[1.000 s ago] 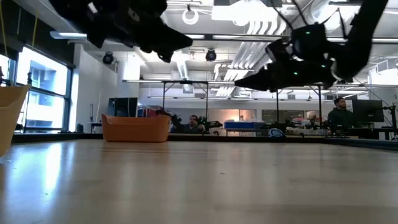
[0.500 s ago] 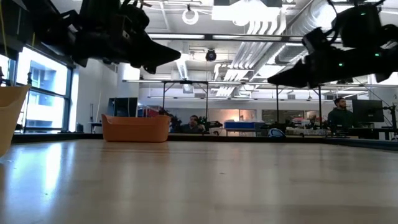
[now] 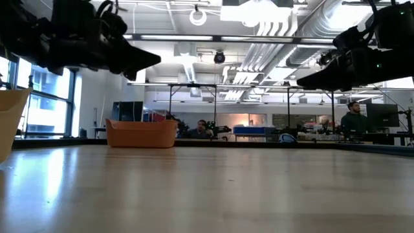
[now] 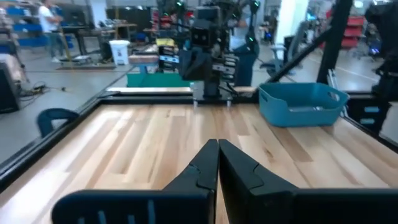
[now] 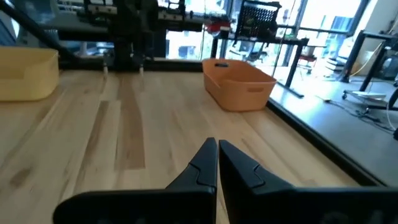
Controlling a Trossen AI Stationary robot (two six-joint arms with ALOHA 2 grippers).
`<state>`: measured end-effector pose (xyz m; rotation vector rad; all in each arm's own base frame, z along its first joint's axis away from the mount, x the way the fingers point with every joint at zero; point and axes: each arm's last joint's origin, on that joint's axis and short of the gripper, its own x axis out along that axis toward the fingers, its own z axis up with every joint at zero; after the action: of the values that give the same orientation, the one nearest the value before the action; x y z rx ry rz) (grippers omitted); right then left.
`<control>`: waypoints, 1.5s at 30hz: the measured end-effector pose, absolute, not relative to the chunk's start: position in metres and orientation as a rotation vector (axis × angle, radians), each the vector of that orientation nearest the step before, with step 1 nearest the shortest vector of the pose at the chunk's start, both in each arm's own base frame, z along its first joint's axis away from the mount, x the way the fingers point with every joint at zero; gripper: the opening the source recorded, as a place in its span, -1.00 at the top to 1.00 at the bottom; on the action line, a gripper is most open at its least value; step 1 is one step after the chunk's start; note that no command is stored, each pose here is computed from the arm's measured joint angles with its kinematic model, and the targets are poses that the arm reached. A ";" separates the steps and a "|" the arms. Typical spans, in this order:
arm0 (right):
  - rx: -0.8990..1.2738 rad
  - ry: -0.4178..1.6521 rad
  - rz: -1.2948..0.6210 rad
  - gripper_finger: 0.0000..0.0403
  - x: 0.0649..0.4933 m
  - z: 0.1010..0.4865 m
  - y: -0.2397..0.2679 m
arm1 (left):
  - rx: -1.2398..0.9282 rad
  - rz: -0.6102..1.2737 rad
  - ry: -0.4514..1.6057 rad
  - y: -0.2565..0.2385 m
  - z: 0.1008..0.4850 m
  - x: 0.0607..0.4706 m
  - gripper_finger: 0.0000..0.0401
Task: Sort silverware by color (type)
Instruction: Return to Home Position
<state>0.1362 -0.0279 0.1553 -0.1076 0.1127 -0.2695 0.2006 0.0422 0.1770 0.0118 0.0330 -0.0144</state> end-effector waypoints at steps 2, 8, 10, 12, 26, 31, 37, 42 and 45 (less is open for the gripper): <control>-0.107 0.105 -0.279 1.00 0.133 0.157 -0.029 | 0.007 0.003 0.016 0.043 0.177 0.192 0.99; -0.105 0.115 -0.276 1.00 0.123 0.158 -0.028 | -0.002 0.044 -0.023 0.042 0.170 0.163 0.99; -0.102 0.100 -0.267 1.00 0.120 0.160 -0.027 | -0.008 0.061 -0.052 0.040 0.168 0.153 0.99; -0.100 0.089 -0.260 1.00 0.117 0.161 -0.026 | -0.007 0.083 -0.063 0.039 0.166 0.145 0.99; -0.114 0.011 -0.262 1.00 0.096 0.167 -0.023 | 0.024 0.161 0.020 0.039 0.168 0.114 0.98; -0.116 -0.010 -0.286 1.00 0.094 0.168 -0.025 | 0.013 0.183 -0.001 0.035 0.169 0.100 0.98; -0.112 -0.009 -0.324 1.00 0.094 0.169 -0.027 | 0.050 0.221 -0.049 0.032 0.173 0.091 0.98; -0.107 -0.008 -0.349 1.00 0.093 0.169 -0.029 | 0.031 0.235 -0.018 0.033 0.169 0.092 0.98; -0.111 -0.014 -0.399 1.00 0.092 0.169 -0.030 | 0.025 0.224 -0.045 0.031 0.172 0.091 0.98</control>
<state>0.0923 -0.0303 0.1694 -0.1113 -0.0140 -0.3986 0.0914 0.0314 0.1717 0.0245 -0.0453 0.2236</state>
